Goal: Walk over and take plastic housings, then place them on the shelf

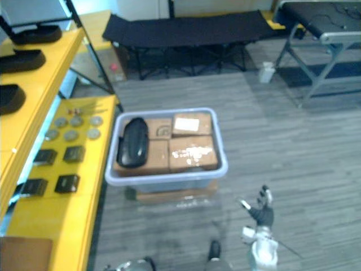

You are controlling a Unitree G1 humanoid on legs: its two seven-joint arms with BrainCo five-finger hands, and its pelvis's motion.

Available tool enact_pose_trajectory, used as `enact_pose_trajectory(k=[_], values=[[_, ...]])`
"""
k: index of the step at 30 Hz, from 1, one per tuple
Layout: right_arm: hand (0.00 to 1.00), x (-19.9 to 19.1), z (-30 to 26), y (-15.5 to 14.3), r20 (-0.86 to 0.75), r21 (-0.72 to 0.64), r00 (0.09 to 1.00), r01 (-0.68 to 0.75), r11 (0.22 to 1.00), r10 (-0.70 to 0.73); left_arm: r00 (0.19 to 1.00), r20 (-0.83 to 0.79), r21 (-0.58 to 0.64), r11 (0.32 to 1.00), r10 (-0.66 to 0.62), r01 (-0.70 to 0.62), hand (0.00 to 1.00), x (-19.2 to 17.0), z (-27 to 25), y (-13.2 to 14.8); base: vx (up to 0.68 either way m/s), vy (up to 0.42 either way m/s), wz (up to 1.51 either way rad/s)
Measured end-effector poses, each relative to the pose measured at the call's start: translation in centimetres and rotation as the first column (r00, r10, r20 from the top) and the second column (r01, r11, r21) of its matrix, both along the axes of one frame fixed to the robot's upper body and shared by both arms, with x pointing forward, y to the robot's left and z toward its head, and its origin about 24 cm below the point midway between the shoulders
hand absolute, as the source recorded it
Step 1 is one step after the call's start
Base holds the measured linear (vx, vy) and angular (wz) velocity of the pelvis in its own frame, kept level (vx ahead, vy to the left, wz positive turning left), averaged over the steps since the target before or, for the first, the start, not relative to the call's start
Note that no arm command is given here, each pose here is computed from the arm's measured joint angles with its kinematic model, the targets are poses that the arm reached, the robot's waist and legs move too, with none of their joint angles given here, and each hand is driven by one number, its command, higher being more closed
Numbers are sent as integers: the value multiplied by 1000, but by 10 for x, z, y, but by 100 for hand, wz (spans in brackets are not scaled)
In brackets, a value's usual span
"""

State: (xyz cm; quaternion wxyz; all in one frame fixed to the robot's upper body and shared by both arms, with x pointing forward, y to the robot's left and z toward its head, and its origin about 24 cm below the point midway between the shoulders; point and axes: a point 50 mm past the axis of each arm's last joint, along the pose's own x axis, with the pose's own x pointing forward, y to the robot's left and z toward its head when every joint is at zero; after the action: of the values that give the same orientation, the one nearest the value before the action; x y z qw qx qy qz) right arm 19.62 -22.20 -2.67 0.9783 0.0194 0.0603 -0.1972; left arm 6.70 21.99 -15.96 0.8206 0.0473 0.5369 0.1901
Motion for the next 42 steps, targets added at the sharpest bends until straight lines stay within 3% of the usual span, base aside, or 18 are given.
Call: enact_pose_trajectory(k=[6, 11, 19, 34, 42], values=[[0, 113, 89, -5, 270, -80, 961, -38, 996, 58, 992, 122, -36, 999, -9, 14, 0, 34, 8, -10, -48, 92, 15], [0, 161, 147, -23, 326, -102, 945, 3, 995, 31, 983, 179, -67, 998, 35, -23, 0, 43, 12, -12, -88, 20, 39], [0, 191, 213, -44, 330, -150, 944, 22, 988, 29, 984, 176, -119, 993, 27, -5, 0, 41, 9, -22, -63, 63, 29], [0, 205, 254, -51, 258, -206, 966, 52, 977, 3, 987, 163, -226, 973, -4, 41, 0, 36, 3, -48, -63, 48, 18], [0, 203, 249, -66, 152, -198, 962, 256, 946, -229, 986, 163, -269, 959, -43, 86, 0, 33, 2, -58, -19, 7, 0]])
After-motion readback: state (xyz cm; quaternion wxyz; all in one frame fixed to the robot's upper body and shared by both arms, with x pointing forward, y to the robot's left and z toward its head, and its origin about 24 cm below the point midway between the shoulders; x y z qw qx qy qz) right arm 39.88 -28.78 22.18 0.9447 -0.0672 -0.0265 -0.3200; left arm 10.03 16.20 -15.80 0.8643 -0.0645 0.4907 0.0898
